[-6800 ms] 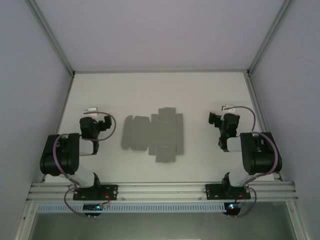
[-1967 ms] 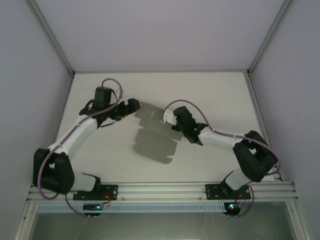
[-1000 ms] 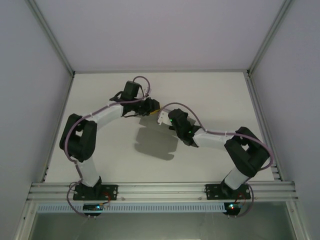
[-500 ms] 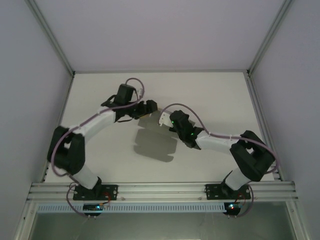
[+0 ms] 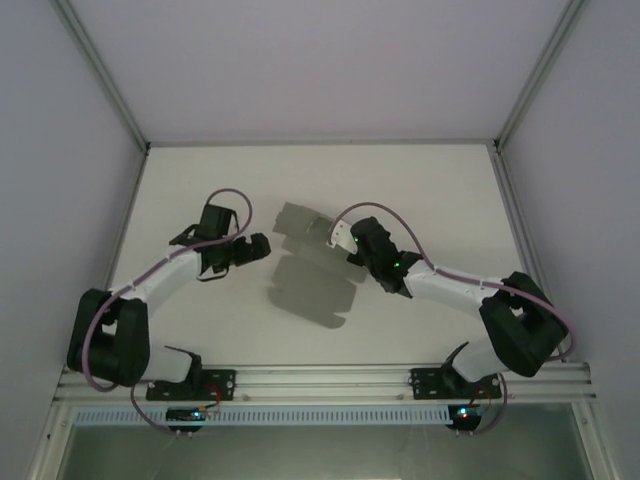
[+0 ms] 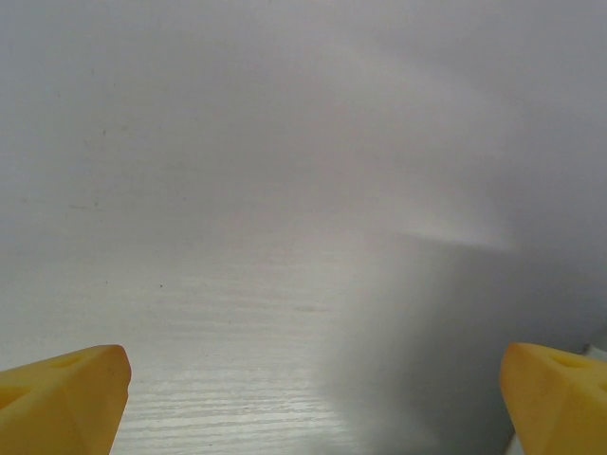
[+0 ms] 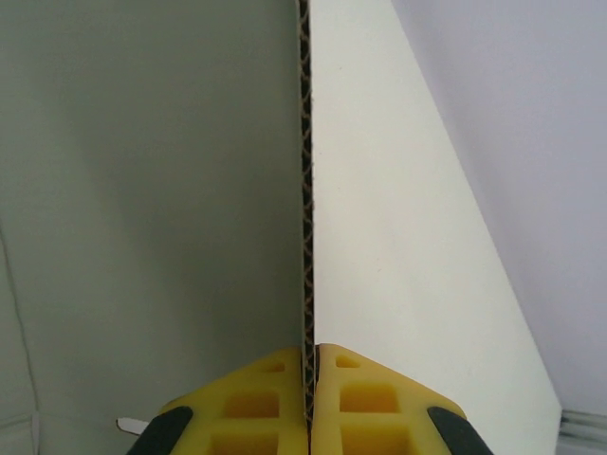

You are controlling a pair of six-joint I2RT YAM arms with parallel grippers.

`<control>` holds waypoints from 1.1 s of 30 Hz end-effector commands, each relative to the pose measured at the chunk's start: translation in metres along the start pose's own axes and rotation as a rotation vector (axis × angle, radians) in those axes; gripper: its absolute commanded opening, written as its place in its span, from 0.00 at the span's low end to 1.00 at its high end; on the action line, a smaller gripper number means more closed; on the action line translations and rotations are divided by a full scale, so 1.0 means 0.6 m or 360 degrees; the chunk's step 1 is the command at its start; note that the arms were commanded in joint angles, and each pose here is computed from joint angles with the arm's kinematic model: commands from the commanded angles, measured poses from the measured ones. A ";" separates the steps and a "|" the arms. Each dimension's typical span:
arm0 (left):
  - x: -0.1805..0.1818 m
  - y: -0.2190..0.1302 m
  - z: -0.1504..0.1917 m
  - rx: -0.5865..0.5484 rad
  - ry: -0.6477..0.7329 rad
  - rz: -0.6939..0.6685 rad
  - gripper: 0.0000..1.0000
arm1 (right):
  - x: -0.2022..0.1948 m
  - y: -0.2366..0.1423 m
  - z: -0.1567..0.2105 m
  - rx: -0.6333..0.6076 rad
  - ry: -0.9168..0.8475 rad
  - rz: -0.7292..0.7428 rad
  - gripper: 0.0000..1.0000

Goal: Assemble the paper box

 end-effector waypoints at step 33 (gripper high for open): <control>-0.182 0.053 0.044 0.0263 0.0320 0.1009 0.34 | -0.022 -0.054 -0.029 -0.0282 0.0419 -0.0007 0.00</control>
Point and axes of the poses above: each hand's point on the last joint's axis, 136 mm out from that joint toward the fingers, its own y axis out along the fingers, its own x axis along the line the jaws close on, z = x × y, the point moved 5 cm from there along -y, back along the fingers, and after that the axes turned 15 degrees about -y, right-handed, at the moved point
